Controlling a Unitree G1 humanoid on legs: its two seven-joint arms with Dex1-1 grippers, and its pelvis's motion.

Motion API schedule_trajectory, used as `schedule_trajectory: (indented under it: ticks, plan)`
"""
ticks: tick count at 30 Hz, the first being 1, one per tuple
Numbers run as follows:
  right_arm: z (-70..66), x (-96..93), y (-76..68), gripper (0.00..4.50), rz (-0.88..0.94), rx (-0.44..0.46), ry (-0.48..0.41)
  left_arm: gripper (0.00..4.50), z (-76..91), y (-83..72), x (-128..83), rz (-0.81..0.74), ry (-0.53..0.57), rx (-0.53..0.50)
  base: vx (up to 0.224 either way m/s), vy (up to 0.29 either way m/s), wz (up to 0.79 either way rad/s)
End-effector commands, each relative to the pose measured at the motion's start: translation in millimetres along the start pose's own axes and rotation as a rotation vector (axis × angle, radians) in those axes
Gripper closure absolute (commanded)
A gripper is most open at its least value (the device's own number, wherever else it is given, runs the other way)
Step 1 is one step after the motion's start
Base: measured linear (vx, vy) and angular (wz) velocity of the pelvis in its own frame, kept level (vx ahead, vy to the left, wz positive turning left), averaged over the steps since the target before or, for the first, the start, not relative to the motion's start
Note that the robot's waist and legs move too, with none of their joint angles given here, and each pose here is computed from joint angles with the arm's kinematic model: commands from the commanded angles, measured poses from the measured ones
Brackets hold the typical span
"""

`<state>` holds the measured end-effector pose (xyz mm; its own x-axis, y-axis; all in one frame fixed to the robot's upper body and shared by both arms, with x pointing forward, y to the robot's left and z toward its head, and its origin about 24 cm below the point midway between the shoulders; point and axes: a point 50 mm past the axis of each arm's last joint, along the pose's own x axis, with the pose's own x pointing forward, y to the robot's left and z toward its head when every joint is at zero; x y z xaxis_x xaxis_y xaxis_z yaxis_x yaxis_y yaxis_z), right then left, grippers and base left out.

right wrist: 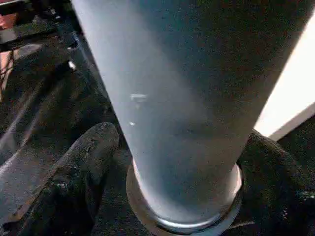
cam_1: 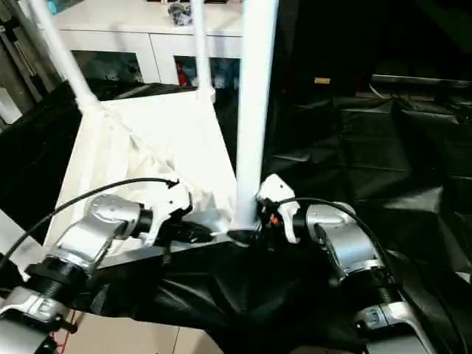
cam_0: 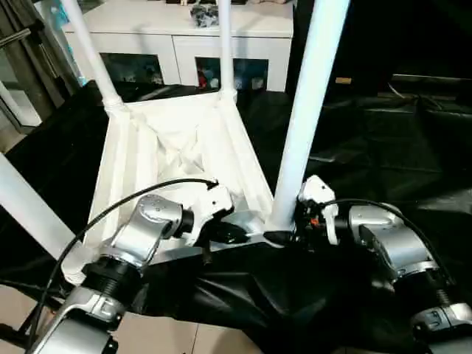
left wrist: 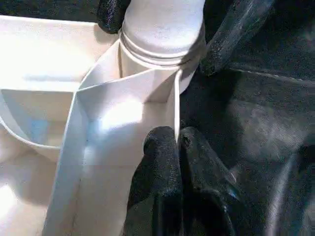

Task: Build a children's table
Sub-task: Rotate leg to tighten

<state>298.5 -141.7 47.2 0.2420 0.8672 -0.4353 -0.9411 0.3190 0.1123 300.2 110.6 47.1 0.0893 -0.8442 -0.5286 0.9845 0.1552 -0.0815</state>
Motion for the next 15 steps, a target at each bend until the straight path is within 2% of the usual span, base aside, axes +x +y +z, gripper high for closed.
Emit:
schedule_trajectory:
  ticks: [1,5,6,9,11,15]
  plan:
    - [-15.1,19.1,19.8,0.92,0.144,0.057,0.056,4.50,7.4,-11.2,12.7,-0.109,-0.011,0.037,0.000,0.000,0.00]
    - [-13.6,20.5,23.1,1.05,0.178,0.064,0.046,4.50,6.7,-11.4,10.4,-0.121,-0.003,0.038,0.000,0.000,0.00]
    - [-13.6,20.8,24.5,1.37,0.188,0.069,0.045,4.50,6.5,-11.3,9.9,-0.124,-0.002,0.037,0.000,0.000,0.00]
    - [-14.7,20.8,25.7,1.46,0.194,0.076,0.046,4.50,6.4,-11.1,9.6,-0.124,-0.002,0.036,0.000,0.000,0.00]
    - [-15.6,20.6,26.5,1.76,0.196,0.081,0.048,4.50,6.4,-10.9,9.6,-0.122,-0.003,0.034,0.000,0.000,0.00]
    - [-17.0,20.8,28.4,1.88,0.198,0.096,0.045,4.50,6.2,-10.7,10.6,-0.114,-0.011,0.027,0.000,0.000,0.00]
